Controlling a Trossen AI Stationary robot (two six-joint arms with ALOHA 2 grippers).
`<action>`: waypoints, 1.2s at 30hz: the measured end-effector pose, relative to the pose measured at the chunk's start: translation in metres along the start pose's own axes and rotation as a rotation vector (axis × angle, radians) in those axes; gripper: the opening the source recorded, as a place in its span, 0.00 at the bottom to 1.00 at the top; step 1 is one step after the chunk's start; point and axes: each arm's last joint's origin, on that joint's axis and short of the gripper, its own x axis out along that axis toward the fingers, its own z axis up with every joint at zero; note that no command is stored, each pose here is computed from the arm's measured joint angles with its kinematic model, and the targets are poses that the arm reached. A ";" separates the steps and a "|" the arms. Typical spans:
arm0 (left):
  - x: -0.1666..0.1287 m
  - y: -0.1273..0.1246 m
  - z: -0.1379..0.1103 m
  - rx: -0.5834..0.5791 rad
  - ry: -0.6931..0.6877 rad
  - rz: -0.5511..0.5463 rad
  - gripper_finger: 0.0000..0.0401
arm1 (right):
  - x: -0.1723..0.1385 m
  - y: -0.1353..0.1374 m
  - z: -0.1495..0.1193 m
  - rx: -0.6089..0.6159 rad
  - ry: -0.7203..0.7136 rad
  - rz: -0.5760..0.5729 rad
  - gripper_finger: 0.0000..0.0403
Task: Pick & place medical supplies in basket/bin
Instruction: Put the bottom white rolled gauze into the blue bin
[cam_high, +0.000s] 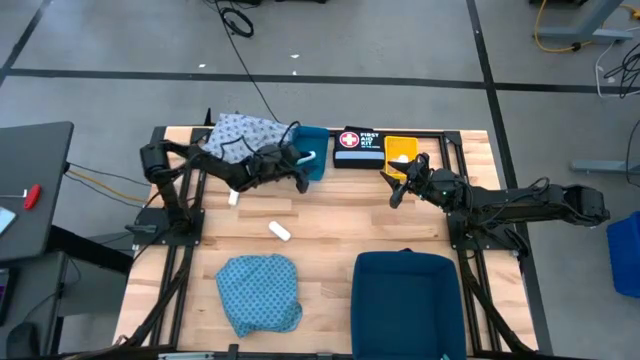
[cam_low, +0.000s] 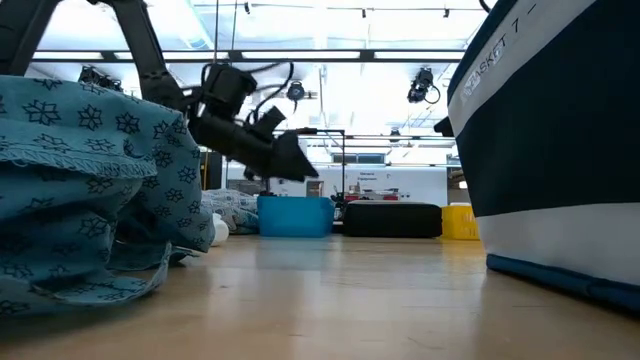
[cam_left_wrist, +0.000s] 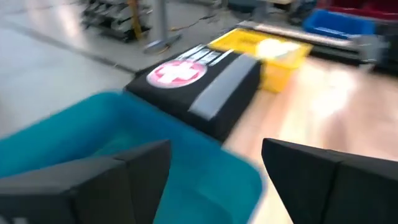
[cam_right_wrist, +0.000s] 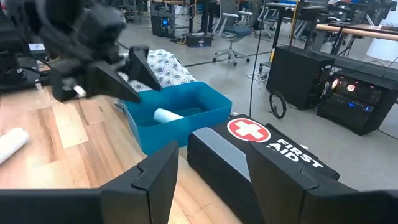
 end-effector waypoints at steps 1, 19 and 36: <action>-0.003 -0.002 0.005 0.023 -0.002 -0.027 0.64 | 0.000 0.000 0.000 -0.001 0.002 0.000 0.49; -0.098 -0.081 0.024 0.432 0.356 -0.481 0.65 | 0.000 0.000 -0.003 -0.014 0.031 0.001 0.49; -0.117 -0.100 -0.013 0.648 0.641 -0.503 0.65 | 0.000 0.000 -0.003 -0.014 0.033 0.002 0.49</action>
